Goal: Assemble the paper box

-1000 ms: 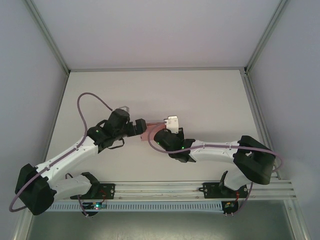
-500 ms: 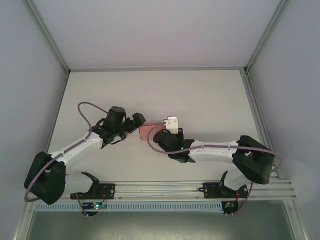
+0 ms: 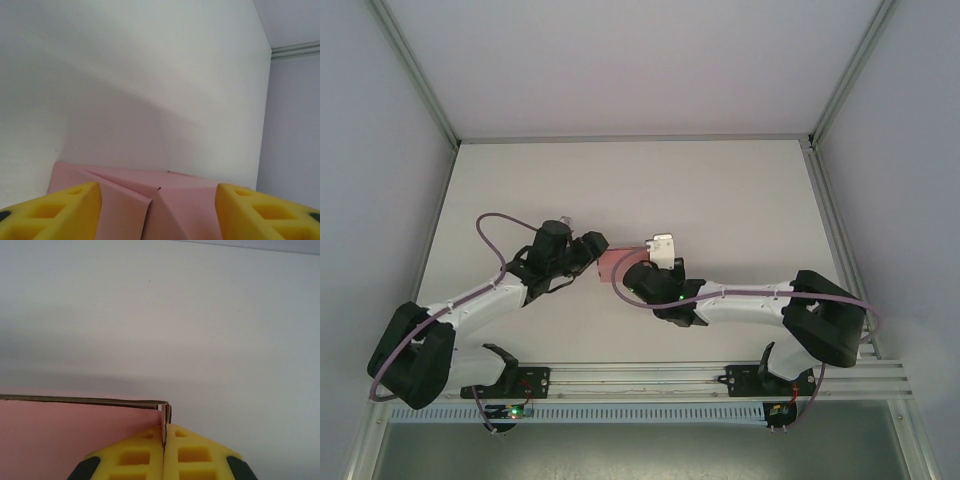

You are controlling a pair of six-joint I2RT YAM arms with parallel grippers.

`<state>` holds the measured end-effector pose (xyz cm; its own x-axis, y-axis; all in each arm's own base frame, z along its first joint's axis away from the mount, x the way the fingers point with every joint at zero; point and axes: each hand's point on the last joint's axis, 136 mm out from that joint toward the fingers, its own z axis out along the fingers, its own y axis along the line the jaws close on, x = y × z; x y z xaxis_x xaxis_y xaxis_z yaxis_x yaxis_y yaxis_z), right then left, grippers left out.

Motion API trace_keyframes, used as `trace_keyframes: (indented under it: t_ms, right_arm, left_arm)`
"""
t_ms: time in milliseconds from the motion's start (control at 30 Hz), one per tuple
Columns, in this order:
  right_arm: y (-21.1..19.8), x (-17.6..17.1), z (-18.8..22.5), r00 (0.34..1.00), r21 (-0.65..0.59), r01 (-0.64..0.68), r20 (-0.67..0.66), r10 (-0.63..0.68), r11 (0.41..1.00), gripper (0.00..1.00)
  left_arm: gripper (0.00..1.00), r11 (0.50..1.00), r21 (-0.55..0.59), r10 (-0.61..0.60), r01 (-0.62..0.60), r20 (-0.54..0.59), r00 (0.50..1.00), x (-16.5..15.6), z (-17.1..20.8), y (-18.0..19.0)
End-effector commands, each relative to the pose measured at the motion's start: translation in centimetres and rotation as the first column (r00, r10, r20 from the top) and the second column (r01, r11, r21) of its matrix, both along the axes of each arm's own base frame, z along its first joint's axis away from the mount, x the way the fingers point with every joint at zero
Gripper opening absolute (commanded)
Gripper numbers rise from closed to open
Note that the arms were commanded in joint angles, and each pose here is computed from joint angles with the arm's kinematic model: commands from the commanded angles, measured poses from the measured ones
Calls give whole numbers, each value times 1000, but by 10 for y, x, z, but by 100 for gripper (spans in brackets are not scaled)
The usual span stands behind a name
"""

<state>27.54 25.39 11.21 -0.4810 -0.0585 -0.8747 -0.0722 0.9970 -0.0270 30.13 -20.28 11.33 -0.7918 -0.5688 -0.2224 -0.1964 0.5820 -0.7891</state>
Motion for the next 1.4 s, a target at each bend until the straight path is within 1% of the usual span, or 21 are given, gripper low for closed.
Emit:
trace_keyframes:
  t_ms: [0,133,167,267,367,500,633,767,833,967,1067,1133,1233,1300,1367]
  right_arm:
    - [7,-22,-18,992,11,-91,-89,91,996,7]
    - [11,-20,-3,994,102,-96,-41,100,990,16]
    - [12,-20,1,995,115,-96,-30,100,989,19]
    - [14,-18,13,994,133,-103,-7,105,986,21]
    - [13,-17,20,995,159,-94,4,95,983,30]
    - [5,-20,20,998,209,-63,5,63,976,31]
    - [-1,-24,17,998,238,-56,-1,58,970,33]
    - [3,-27,23,998,269,-69,5,70,961,41]
    - [5,-27,29,997,269,-73,10,73,960,42]
    - [-3,-28,36,999,284,-47,16,44,958,52]
    - [-7,-29,37,998,298,-62,32,55,953,61]
    - [-6,-31,38,997,313,-81,34,74,946,64]
    - [-2,-32,43,994,342,-107,36,101,933,69]
    - [0,-32,47,993,354,-122,46,113,927,69]
    - [3,-33,46,991,354,-137,39,132,925,70]
  left_arm:
    - [52,989,145,16,8,-159,987,-31,-67,20]
    - [45,980,196,19,17,-179,984,-36,-85,26]
    - [42,979,201,13,24,-182,983,-37,-89,26]
    - [39,978,201,-17,54,-182,983,-41,-94,23]
    - [36,971,221,-57,95,-172,983,-47,-99,21]
    - [29,961,255,-74,111,-148,986,-57,-103,27]
    - [29,954,272,-104,123,-82,991,-66,-97,31]
    - [30,943,309,-124,121,-9,992,-68,-91,33]
    - [30,941,318,-124,117,0,992,-68,-92,35]
    - [29,938,317,-149,138,10,989,-69,-92,30]
    - [29,935,325,-159,146,15,987,-68,-91,27]
    - [29,933,326,-173,156,26,984,-67,-87,24]
    - [29,928,334,-190,166,42,981,-68,-83,21]
    - [30,926,336,-204,172,60,977,-68,-79,18]
    - [32,925,336,-214,178,75,974,-68,-76,14]
